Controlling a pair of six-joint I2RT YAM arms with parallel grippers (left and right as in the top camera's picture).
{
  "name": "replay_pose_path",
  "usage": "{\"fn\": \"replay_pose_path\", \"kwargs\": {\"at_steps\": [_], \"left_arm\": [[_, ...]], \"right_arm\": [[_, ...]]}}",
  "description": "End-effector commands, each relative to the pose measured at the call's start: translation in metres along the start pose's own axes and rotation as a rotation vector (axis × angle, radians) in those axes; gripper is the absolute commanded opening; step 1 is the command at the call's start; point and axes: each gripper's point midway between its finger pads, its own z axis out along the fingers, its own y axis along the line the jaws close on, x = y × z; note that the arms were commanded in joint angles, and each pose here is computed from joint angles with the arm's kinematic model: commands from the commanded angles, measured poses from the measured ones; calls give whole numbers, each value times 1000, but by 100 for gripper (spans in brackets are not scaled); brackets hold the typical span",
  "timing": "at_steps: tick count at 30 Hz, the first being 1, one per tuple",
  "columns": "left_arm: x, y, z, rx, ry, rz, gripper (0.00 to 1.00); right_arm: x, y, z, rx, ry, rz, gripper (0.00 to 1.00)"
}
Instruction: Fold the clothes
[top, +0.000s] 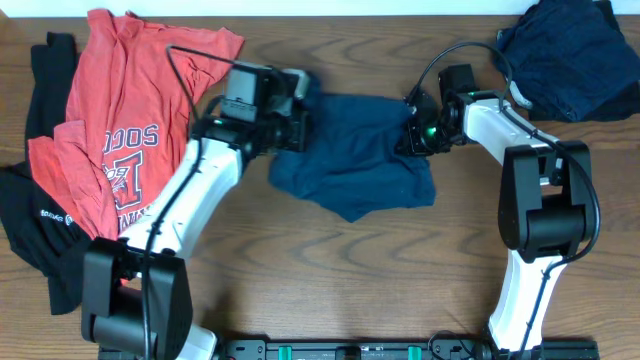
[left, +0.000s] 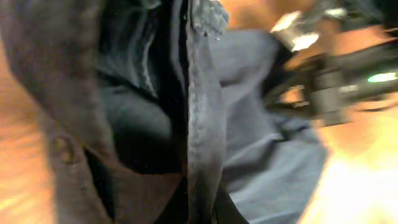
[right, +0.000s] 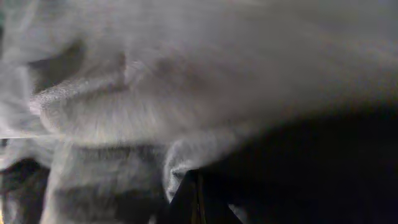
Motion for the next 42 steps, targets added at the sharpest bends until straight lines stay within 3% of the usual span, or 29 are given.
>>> {"fn": "replay_pose_path", "kwargs": {"at_steps": [1,6,19,24,35,42], "left_arm": [[-5,-58,6,164,-10,4,6],[-5,-101,20,208,-43,107,6],[-10,-109,24,181,-80,122,6],[-12,-104,25,152,-90,121,6],[0,-95,41,138,-44,102,6],[5,-102,50,152,-34,110,6]], "right_arm": [[48,-42,46,117,155,74,1],[48,-41,47,113,156,75,1],[35,-13,38,-37,115,63,1],[9,8,-11,-50,10,19,1],[-26,43,-196,26,-386,-89,4],[-16,16,-220,88,-412,-9,4]]}}
